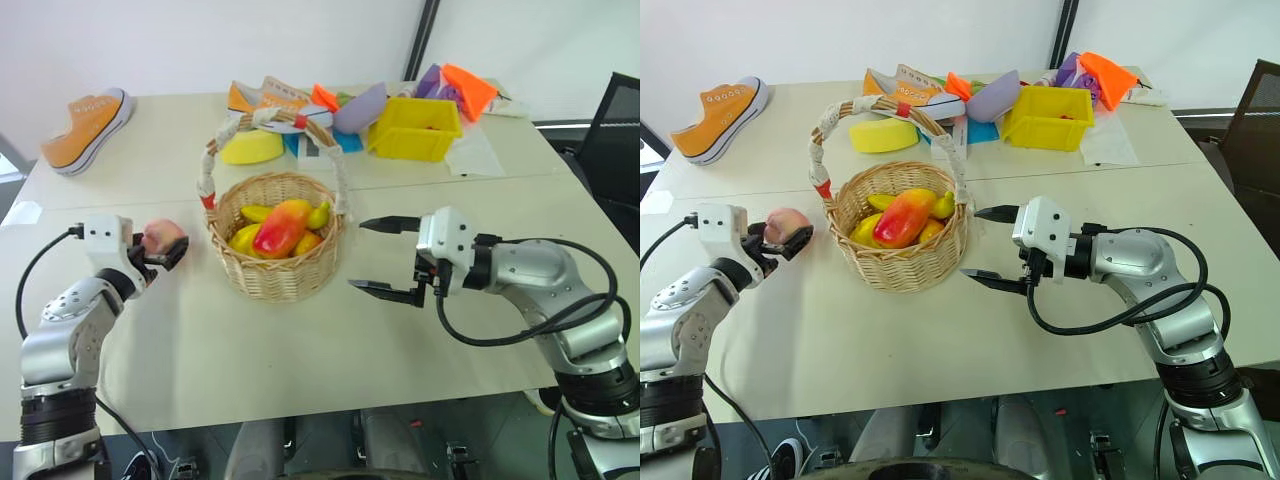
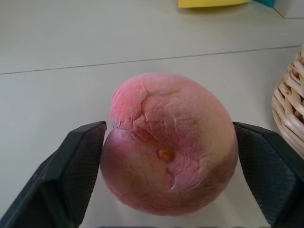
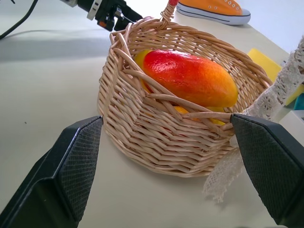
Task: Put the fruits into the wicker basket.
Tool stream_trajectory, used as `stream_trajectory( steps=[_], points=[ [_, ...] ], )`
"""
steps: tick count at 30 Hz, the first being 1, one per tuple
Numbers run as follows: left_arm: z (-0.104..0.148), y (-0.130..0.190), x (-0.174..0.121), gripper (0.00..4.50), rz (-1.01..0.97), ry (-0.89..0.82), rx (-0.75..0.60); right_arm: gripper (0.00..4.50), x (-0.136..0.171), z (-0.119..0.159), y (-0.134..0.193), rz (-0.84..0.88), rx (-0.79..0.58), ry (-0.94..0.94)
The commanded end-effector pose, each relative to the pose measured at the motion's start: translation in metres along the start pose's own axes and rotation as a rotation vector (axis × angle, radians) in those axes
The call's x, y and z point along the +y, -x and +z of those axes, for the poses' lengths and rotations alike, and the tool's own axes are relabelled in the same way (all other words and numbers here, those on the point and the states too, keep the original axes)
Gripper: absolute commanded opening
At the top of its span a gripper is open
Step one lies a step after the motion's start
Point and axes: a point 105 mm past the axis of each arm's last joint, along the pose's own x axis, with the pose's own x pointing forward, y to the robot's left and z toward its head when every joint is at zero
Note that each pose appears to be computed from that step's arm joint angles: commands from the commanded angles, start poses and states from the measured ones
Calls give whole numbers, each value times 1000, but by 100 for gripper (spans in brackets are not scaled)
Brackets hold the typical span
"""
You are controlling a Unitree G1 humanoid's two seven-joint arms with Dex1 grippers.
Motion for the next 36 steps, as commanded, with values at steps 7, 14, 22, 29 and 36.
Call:
stream_trajectory(
  steps=[7,14,22,29,36],
  points=[
    [24,7,14,291,70,-121,-79,450,-4,15,0,-30,-63,29],
    [72,61,-22,291,-237,-157,-276,450,-14,25,12,-58,-123,-17],
    [90,111,-90,291,-698,-45,-327,450,-16,32,18,-31,-166,-86],
    [102,58,-151,291,-694,26,-395,450,-16,33,12,-33,-159,-80],
    [107,33,-154,438,-604,8,-434,450,-16,33,11,-66,-150,-73]
  ],
)
